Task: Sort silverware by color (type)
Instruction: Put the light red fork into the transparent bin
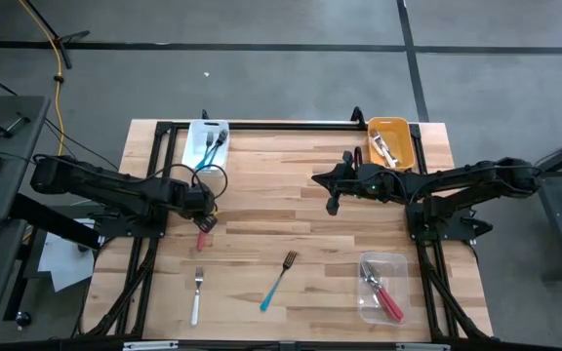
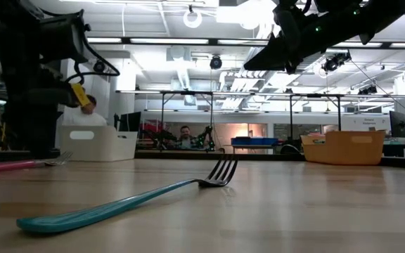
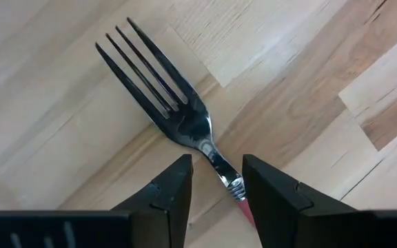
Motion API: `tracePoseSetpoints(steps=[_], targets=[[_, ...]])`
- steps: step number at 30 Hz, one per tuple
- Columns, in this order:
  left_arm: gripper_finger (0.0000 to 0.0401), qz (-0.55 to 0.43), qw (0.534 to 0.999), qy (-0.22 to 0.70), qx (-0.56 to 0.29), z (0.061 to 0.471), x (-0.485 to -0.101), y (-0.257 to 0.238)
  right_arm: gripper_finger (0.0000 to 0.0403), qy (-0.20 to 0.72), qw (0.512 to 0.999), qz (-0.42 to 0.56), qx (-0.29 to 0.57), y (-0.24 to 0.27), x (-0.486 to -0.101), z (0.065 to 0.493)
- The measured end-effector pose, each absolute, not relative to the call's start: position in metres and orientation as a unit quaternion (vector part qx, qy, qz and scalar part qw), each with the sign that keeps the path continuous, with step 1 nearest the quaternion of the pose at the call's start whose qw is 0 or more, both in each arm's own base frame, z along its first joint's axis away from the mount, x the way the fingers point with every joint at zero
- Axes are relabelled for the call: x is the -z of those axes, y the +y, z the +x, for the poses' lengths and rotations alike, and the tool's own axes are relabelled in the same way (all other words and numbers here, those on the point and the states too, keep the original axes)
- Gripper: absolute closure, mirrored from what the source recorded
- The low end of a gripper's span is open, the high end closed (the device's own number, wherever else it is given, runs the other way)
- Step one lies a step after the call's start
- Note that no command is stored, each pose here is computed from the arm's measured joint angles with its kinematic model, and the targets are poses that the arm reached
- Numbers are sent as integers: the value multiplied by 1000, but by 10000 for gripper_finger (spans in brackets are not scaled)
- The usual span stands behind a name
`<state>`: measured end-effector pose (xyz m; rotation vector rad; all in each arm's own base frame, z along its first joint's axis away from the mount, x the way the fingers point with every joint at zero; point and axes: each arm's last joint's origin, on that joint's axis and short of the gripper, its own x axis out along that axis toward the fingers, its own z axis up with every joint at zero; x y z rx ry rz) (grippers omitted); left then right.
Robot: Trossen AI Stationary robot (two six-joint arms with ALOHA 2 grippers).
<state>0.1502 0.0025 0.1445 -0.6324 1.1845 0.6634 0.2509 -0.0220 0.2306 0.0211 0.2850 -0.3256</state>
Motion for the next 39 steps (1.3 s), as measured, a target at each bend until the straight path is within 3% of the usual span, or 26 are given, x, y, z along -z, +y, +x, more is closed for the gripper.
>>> tracePoseSetpoints(steps=[12,20,24,30,39], targets=[[285,-280,734,548,-286,142,-129,2,402,142,977,11,162,-22,-230,251],[382,-238,746,571,-246,141,-128,-1,402,173,971,15,167,-22,-224,249],[386,-234,766,562,-206,146,-129,-7,402,204,957,-3,204,-18,-219,246],[389,-251,856,436,-117,170,-135,-18,402,225,952,-7,207,-2,-211,246],[389,-251,937,227,-85,183,-144,-19,396,183,970,7,162,26,-185,277]])
